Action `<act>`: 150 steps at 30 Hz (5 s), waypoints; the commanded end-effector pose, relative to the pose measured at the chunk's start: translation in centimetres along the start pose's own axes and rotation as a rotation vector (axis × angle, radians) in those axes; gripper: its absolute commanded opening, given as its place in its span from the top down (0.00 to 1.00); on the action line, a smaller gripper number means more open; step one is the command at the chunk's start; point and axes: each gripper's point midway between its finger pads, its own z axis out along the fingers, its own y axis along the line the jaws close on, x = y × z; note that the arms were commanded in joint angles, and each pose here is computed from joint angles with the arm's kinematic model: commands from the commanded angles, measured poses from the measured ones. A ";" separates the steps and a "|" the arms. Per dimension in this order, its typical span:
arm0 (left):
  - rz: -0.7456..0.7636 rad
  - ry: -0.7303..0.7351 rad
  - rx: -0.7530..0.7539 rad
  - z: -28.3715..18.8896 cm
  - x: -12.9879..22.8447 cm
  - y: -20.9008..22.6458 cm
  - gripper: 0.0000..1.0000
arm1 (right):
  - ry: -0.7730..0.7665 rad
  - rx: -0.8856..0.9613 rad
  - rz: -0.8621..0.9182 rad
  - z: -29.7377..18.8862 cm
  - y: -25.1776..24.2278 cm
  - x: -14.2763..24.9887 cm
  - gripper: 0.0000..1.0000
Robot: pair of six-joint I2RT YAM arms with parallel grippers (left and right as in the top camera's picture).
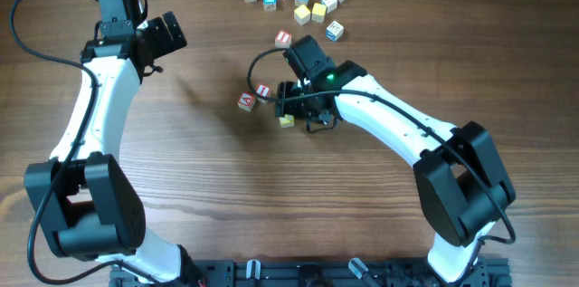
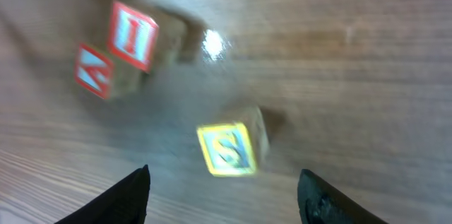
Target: Form a circle
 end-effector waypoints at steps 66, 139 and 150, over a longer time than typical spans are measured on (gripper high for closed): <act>-0.012 -0.013 0.004 -0.4 -0.5 0.0 0.00 | -0.102 0.076 0.026 1.4 -1.0 1.2 0.96; -0.012 -0.014 0.004 -0.4 -0.5 0.0 0.00 | -0.243 0.093 -0.248 2.6 0.1 -1.9 0.30; -0.012 -0.013 0.004 -0.4 -0.5 0.0 0.00 | -0.174 0.039 -0.231 4.9 0.5 -0.8 0.41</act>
